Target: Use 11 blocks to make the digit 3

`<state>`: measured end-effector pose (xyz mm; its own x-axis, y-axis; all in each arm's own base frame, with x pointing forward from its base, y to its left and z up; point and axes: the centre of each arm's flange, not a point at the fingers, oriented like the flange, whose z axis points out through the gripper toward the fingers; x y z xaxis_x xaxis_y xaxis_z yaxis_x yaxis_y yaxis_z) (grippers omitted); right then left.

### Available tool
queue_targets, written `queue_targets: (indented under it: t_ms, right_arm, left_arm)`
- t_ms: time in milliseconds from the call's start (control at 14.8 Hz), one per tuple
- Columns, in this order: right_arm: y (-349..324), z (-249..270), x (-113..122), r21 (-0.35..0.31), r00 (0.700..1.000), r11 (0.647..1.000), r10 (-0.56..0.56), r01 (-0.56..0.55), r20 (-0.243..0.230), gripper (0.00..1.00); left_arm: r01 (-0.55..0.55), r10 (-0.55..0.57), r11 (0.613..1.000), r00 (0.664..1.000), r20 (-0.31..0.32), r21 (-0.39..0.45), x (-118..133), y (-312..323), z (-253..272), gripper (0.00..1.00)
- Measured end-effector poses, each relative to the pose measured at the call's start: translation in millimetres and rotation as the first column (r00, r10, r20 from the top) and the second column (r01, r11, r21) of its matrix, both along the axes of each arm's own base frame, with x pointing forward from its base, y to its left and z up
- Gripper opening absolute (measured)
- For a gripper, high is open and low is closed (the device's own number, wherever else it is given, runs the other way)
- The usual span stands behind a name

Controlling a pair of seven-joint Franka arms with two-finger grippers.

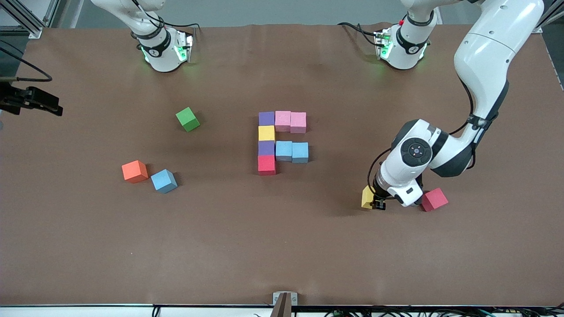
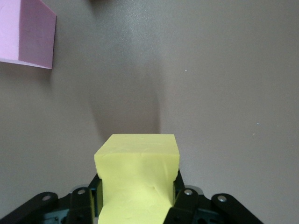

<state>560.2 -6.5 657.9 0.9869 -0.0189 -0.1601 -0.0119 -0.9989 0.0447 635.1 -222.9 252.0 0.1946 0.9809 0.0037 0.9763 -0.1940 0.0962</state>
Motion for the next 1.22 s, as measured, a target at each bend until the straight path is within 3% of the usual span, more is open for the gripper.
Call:
queue_targets:
  t_ms: [473,1216]
  right_arm:
    - [14.3,2.6,-3.0,0.003,1.000,1.000,0.026,-0.026,-0.013,1.00]
    - [9.0,-3.1,11.3,0.002,0.996,0.998,0.061,-0.061,0.068,1.00]
  left_arm:
    - [-0.001,0.001,1.000,1.000,0.001,0.000,0.5,0.1,0.6,0.57]
    - [-0.001,0.001,1.000,1.000,0.002,-0.001,1.0,0.2,1.1,0.57]
